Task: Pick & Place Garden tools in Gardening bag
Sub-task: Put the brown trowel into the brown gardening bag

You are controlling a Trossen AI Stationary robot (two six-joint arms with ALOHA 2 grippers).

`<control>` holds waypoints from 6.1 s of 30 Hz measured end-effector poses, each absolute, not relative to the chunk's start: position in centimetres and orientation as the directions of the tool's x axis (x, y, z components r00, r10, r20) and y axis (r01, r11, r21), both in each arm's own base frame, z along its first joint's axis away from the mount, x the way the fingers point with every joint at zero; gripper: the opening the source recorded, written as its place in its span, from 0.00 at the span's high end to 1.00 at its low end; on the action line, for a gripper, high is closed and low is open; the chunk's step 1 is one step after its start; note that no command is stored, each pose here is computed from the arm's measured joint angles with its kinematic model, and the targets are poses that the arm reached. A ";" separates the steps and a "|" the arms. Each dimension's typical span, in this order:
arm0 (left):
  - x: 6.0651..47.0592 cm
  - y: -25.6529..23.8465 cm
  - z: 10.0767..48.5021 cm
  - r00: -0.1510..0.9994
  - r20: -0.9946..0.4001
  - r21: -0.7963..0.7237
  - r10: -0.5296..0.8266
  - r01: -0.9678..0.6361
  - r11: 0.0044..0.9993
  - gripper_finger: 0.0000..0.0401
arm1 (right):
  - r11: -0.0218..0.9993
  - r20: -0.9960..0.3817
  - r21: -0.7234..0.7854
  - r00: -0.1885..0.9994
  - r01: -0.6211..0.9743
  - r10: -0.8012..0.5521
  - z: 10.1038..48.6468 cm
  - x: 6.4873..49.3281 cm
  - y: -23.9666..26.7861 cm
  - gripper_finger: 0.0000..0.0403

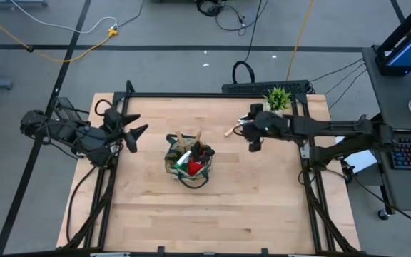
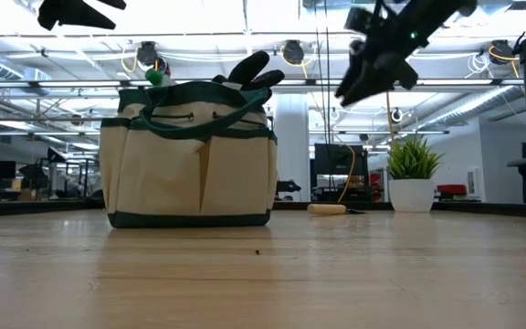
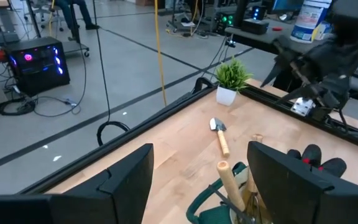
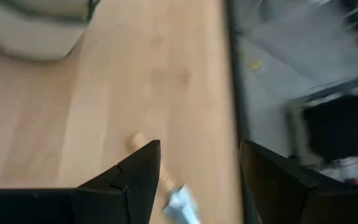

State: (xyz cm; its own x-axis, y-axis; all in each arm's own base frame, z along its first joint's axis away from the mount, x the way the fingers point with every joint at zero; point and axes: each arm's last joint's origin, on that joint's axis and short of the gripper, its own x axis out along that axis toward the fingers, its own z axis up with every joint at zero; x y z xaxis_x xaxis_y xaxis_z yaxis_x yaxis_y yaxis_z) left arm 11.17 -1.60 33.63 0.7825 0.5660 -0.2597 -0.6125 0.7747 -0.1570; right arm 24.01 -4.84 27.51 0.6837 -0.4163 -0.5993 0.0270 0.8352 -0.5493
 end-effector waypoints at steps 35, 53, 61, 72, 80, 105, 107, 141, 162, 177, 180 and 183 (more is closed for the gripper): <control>10.1 -1.8 33.5 0.806 -0.272 -0.196 0.525 -0.581 0.790 0.34 | 0.926 -0.915 -0.291 0.353 -0.239 -0.196 17.0 29.7 -14.4 0.47; 10.1 -1.8 33.5 0.810 -0.277 -0.212 0.517 -0.576 0.789 0.34 | 0.968 -0.981 -0.125 0.171 -0.218 -0.088 14.4 32.1 -16.6 0.57; 10.1 -1.8 33.4 0.810 -0.279 -0.208 0.516 -0.576 0.791 0.34 | 0.981 -0.988 -0.097 0.134 -0.168 -0.075 14.5 31.7 -16.4 0.72; 10.2 -1.9 33.4 0.819 -0.289 -0.229 0.496 -0.562 0.795 0.34 | 0.985 -0.988 -0.126 0.110 -0.120 -0.113 14.7 31.5 -16.4 0.86; 11.2 -2.3 33.1 0.809 -0.309 -0.248 0.500 -0.576 0.779 0.34 | 0.983 -0.966 -0.179 0.197 -0.043 -0.168 18.4 30.7 -16.1 0.86; 18.0 -3.9 34.7 0.827 -0.104 -0.156 0.552 -0.562 0.812 0.34 | 0.990 -0.431 0.084 0.900 0.111 -0.064 37.0 24.1 -11.1 0.86; 18.6 -3.8 34.8 0.825 -0.084 -0.155 0.559 -0.565 0.810 0.34 | 0.989 -0.370 0.135 0.929 0.065 -0.011 37.5 24.4 -11.1 0.86; 27.2 -0.8 34.9 0.956 0.226 -0.281 0.187 -0.120 0.952 0.34 | 0.732 -0.051 0.443 0.801 -0.517 0.596 36.1 32.3 -7.9 0.86; 29.3 -1.1 34.5 0.975 0.220 -0.350 0.033 0.047 0.935 0.34 | 0.764 -0.002 0.388 0.829 -0.515 0.559 36.3 33.1 -7.7 0.86; 29.8 -0.1 33.9 0.979 0.202 -0.387 0.038 0.044 0.921 0.34 | 0.772 -0.014 0.401 0.839 -0.494 0.544 35.3 34.2 -7.3 0.86; 29.8 0.0 34.0 0.978 0.204 -0.393 0.040 0.044 0.918 0.34 | 0.778 -0.015 0.402 0.846 -0.482 0.533 35.3 34.2 -7.3 0.86; 29.8 0.1 34.0 0.978 0.203 -0.393 0.042 0.042 0.918 0.34 | 0.776 -0.012 0.401 0.844 -0.487 0.536 35.4 34.2 -7.3 0.86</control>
State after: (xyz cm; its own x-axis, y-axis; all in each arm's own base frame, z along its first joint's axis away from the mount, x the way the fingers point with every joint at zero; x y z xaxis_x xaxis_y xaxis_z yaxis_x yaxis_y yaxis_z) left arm 29.78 0.14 33.95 0.9783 0.0423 0.2031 0.0419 0.9185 -0.3932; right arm 34.19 -7.29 35.39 0.8443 0.5357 -0.0121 -0.4868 0.7762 0.4006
